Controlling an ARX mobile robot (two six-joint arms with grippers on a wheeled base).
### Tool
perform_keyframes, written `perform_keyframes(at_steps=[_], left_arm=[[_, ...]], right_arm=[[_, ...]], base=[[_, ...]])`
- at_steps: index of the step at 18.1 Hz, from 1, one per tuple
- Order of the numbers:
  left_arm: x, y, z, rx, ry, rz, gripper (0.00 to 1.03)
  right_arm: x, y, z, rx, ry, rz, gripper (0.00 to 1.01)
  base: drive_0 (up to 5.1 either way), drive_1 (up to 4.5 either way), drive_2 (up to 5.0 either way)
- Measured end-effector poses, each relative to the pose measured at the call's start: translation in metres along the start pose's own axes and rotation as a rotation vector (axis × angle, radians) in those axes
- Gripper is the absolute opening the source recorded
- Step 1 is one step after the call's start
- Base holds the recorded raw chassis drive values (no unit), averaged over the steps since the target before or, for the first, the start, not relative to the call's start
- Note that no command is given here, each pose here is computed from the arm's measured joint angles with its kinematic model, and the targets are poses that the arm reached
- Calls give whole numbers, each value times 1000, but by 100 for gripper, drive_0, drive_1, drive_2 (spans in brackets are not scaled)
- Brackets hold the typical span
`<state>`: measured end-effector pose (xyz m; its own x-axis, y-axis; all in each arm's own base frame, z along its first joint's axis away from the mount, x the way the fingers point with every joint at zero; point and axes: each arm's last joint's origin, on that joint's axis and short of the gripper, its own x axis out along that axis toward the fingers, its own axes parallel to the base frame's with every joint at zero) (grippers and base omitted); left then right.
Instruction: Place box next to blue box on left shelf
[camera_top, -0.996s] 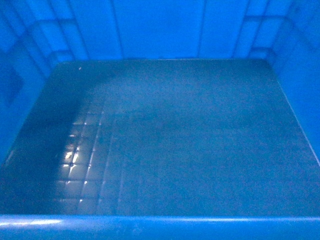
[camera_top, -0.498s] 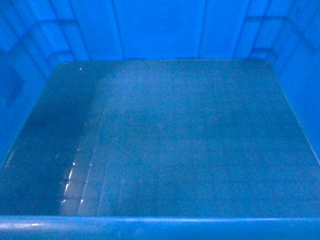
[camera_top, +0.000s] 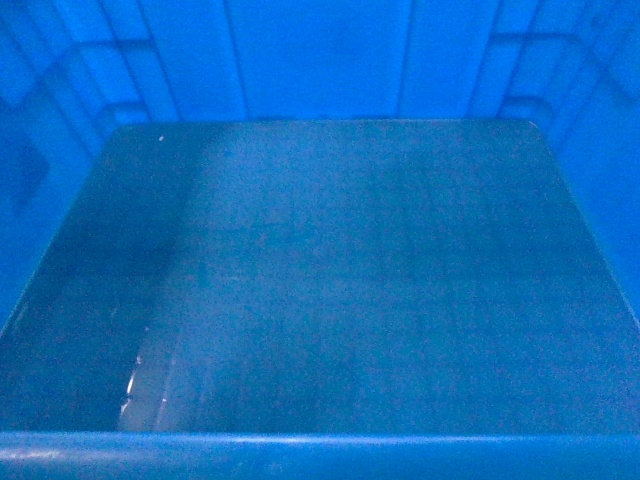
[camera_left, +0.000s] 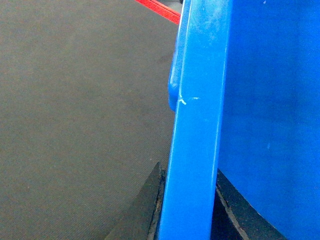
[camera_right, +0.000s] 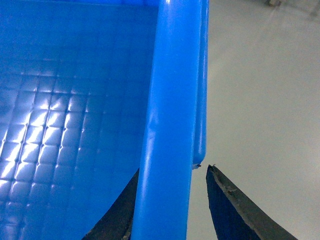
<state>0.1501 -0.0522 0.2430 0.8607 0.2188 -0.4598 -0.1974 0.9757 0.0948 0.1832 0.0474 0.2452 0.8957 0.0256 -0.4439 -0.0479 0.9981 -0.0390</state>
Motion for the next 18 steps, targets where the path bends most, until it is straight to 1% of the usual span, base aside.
perform_keyframes(at_steps=[18], left_arm=[[0, 0, 0, 2, 1, -2, 18]], right_arm=[[0, 0, 0, 0, 0, 0, 33]], base=[[-156, -156, -156]])
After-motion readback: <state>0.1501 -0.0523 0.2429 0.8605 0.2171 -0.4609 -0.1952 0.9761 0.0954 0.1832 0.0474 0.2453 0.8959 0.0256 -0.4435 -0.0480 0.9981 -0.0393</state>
